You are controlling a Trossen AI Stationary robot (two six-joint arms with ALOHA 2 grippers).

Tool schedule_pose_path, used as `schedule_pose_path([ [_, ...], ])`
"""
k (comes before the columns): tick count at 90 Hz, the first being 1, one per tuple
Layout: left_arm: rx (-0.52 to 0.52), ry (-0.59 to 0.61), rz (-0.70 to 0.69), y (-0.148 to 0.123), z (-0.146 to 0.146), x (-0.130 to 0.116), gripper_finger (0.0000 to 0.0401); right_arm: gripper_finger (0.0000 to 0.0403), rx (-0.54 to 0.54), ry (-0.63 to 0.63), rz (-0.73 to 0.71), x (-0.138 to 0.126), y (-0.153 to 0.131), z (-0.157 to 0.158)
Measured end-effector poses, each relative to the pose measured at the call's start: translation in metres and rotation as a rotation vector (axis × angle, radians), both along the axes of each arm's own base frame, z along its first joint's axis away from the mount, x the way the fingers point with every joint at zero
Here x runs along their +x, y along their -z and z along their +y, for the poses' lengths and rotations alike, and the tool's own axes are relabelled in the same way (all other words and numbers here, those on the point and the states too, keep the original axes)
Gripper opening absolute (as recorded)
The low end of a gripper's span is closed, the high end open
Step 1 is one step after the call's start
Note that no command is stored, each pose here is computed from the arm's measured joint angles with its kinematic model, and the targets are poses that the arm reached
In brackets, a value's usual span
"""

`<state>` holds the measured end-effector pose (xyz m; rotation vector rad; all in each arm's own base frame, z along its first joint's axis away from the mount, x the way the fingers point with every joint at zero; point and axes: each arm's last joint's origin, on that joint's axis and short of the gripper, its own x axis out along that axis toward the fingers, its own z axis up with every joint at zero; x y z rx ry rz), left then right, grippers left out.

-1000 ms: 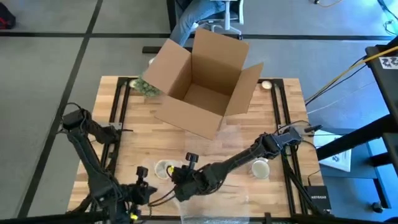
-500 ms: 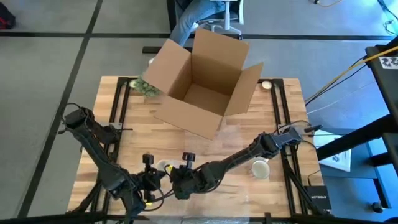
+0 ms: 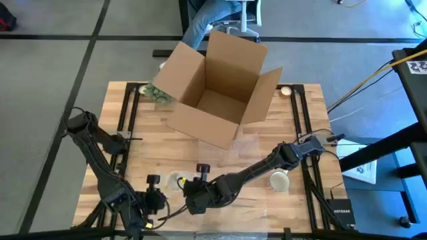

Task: Wrap mug
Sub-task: Wrap the orange mug with the left bubble wrap

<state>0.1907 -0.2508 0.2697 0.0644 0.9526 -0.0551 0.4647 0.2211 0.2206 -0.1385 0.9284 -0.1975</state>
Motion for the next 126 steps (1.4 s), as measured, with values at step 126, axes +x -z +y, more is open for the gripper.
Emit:
schedule_pose_path([
  [126,0.053,0.293,0.198,0.136,-0.074,-0.031,0.0009,0.0001,0.005,0.004,-0.002,0.0,0.0,0.0],
])
